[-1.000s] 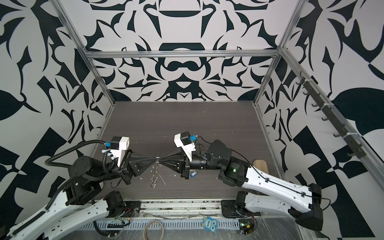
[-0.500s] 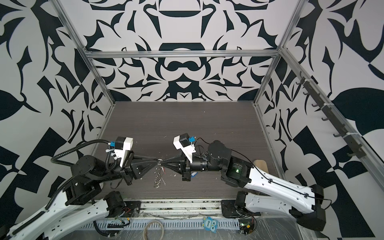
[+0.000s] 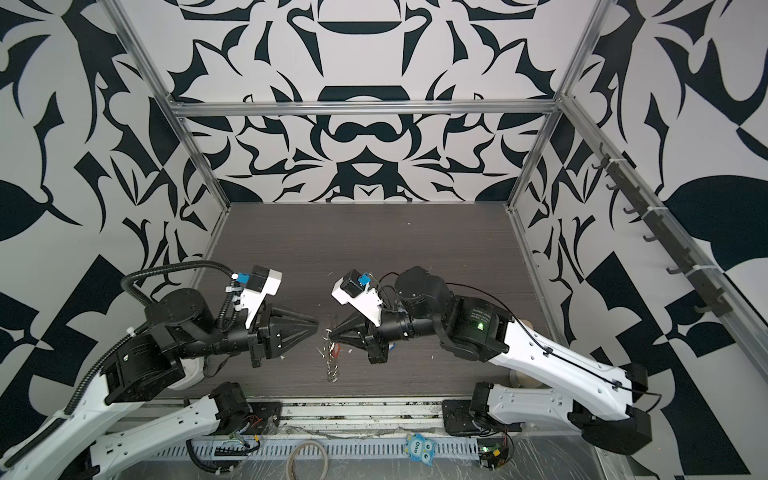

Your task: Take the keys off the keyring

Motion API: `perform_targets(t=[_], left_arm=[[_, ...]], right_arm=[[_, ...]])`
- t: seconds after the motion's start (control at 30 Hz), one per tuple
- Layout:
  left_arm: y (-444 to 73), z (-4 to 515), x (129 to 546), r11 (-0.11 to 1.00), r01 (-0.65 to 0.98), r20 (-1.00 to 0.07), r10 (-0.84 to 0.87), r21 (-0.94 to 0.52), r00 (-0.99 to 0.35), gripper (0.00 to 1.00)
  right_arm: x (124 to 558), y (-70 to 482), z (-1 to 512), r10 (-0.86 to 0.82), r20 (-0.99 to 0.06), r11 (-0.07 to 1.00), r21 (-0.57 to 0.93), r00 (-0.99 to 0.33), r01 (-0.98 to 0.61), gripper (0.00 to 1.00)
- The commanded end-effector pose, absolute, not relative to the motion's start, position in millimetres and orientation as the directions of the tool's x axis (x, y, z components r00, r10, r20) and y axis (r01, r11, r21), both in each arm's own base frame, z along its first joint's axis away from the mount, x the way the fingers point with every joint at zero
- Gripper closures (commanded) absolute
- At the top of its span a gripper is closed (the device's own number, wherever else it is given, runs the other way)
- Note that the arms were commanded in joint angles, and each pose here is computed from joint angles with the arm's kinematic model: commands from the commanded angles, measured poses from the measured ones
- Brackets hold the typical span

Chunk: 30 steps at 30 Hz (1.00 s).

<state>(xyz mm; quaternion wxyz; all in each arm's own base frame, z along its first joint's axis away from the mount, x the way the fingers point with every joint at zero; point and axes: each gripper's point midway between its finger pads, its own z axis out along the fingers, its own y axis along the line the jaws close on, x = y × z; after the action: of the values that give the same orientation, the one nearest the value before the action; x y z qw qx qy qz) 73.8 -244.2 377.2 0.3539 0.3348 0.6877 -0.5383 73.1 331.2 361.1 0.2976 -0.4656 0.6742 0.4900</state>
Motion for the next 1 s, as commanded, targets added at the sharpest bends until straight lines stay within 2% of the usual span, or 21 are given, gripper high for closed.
perform_targets(t=[0.0,0.17,0.57,0.97], left_arm=[[-241.2,359.8,66.4,0.221,0.829,-0.811,0.188,-0.514,-0.554,0.77],[-241.8,358.2,66.1,0.231,0.824,-0.798,0.217,-0.517,-0.562,0.81],[-249.2,357.0,63.1,0.199,0.821,-0.784,0.243,-0.536,-0.571,0.82],[-252.0,352.7,62.4,0.193,0.817,-0.776,0.255,-0.543,-0.576,0.87]], right_arm=[[66.0,325.9,377.6,-0.343,-0.873,0.039,0.356,-0.347,-0.934,1.0],[67.5,326.7,377.7,-0.352,-0.869,0.043,0.356,-0.347,-0.934,1.0],[70.7,332.3,378.1,-0.36,-0.865,0.042,0.358,-0.348,-0.933,1.0],[77.3,336.0,380.7,-0.346,-0.873,0.057,0.347,-0.344,-0.936,1.0]])
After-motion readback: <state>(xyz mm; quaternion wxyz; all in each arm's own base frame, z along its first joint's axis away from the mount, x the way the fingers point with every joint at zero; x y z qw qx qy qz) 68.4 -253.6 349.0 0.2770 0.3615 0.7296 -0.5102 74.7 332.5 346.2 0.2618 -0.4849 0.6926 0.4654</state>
